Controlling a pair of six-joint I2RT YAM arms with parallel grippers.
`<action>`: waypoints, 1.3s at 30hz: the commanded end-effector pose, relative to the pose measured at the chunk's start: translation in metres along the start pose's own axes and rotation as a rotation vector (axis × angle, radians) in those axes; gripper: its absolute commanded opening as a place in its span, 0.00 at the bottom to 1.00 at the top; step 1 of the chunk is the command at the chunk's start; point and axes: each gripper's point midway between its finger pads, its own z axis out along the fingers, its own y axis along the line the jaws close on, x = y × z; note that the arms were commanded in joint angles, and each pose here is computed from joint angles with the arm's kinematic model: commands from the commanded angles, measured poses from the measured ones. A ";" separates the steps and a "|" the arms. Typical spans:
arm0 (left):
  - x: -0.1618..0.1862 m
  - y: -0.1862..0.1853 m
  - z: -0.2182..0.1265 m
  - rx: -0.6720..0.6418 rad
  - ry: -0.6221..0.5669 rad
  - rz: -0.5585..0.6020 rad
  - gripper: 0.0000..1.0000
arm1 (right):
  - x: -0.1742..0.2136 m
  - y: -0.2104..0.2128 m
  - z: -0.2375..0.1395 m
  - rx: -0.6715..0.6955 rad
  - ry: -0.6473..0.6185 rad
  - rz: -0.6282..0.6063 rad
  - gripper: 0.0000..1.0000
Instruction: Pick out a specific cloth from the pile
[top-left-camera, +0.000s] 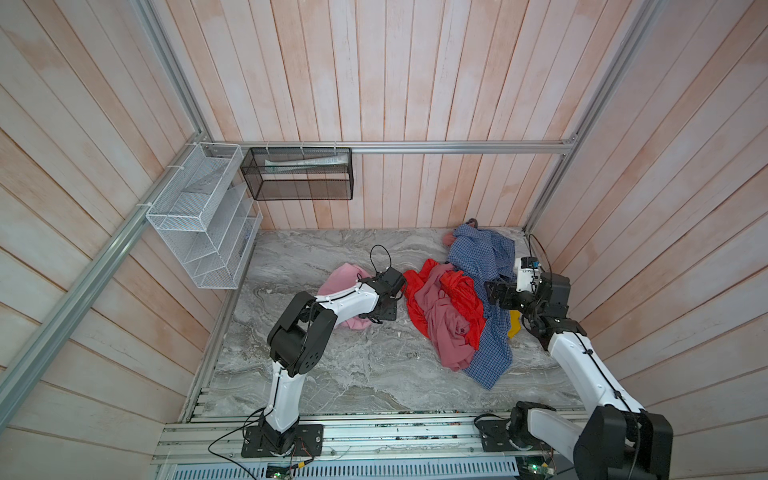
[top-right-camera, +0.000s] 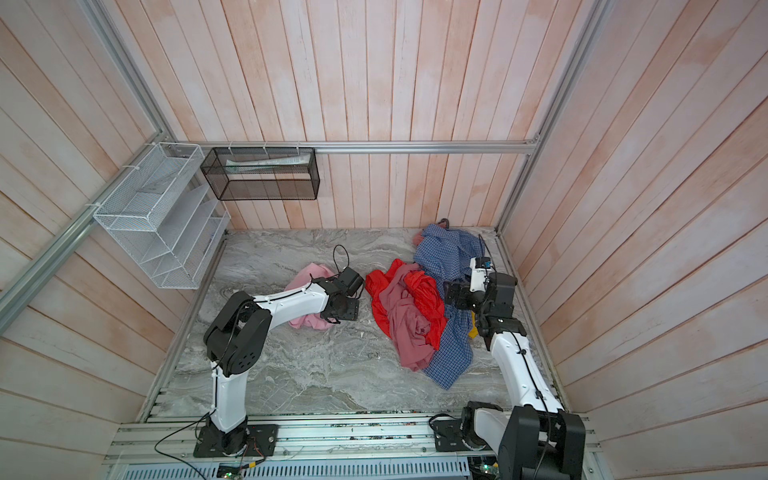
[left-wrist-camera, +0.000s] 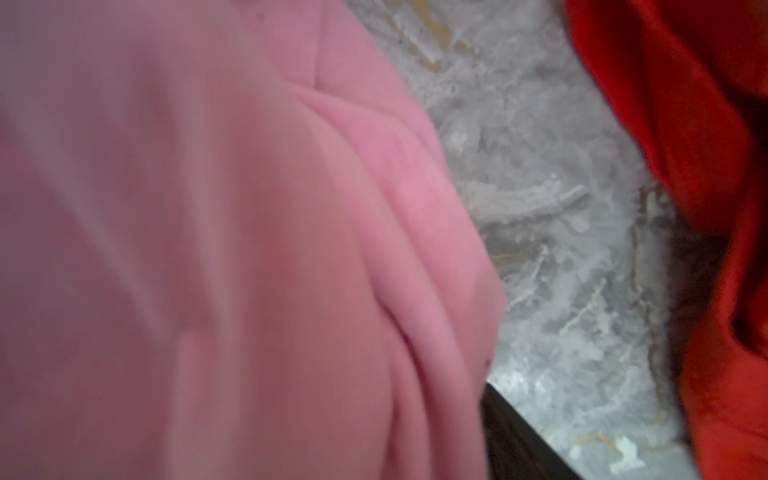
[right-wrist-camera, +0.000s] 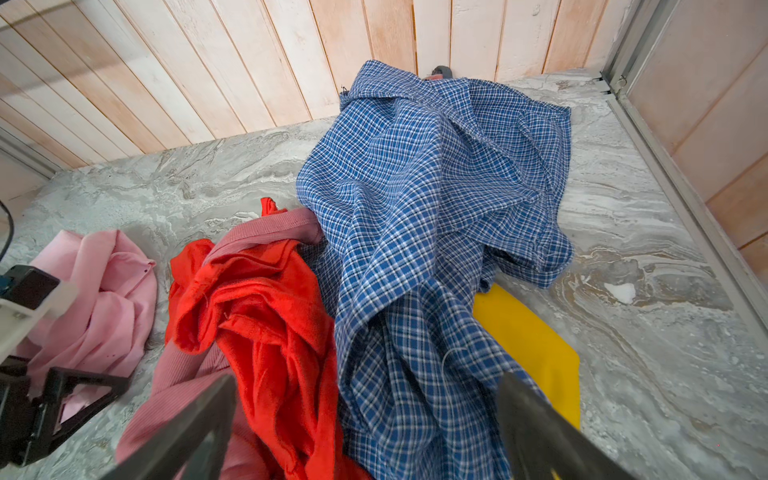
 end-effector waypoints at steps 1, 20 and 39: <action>0.007 0.005 0.018 -0.047 0.035 -0.019 0.71 | -0.001 -0.003 -0.001 0.016 0.010 -0.012 0.98; -0.052 0.029 -0.058 -0.027 -0.216 -0.033 0.00 | -0.006 -0.004 -0.005 0.032 -0.014 -0.031 0.98; -0.199 0.095 -0.325 -0.102 -0.822 0.009 0.00 | -0.023 0.002 -0.014 0.022 -0.081 -0.035 0.98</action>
